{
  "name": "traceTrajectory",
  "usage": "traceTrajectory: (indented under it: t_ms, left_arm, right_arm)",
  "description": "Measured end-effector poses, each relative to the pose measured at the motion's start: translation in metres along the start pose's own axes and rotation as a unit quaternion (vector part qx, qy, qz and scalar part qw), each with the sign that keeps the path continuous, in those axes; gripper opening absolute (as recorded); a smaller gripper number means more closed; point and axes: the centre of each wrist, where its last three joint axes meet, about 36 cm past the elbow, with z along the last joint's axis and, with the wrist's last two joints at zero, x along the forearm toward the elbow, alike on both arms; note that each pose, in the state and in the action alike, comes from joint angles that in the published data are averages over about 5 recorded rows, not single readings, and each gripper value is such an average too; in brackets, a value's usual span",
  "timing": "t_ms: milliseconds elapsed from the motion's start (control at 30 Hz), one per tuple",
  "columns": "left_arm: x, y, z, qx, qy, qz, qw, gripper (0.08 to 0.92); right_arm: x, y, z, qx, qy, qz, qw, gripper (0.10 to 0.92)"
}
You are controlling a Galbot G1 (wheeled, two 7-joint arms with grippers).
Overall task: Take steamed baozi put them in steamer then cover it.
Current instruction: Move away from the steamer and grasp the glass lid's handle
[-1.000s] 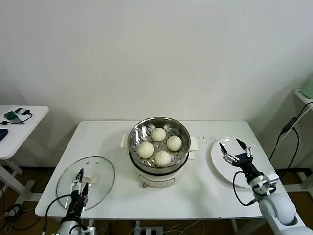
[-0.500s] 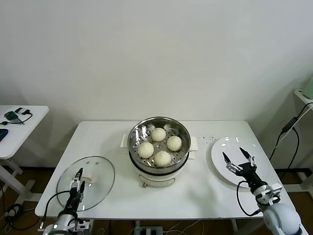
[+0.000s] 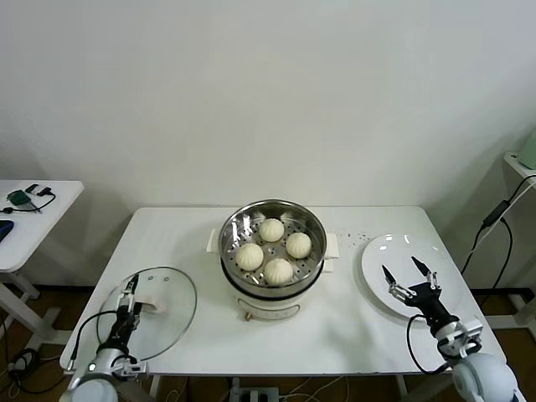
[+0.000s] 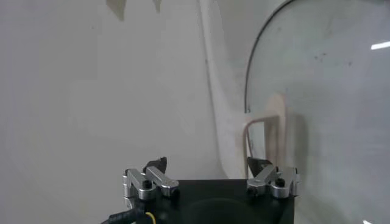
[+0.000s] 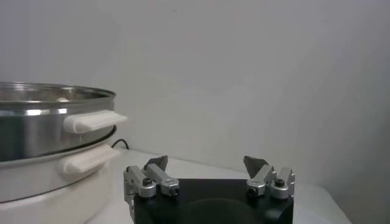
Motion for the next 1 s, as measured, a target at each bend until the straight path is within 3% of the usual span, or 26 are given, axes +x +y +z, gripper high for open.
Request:
traceTrajectory:
  t_ms: [333,733,1000]
  left_arm:
    - [-0.013,-0.003,0.001,0.01,-0.017,-0.004,1.0,0.796]
    - [-0.015,-0.008,0.005,0.013,-0.04,0.005,0.999,0.481]
    - [-0.011,-0.001,0.007,0.018,-0.045,0.001,0.999,0.214]
  right_arm:
    - [0.001,0.002,0.006,0.009,0.003,-0.001,1.0,0.823]
    - [-0.001,0.004,0.01,0.019,0.003,-0.003,1.0,0.823]
    - [-0.002,0.003,0.012,0.025,0.005,-0.003,1.0,0.823]
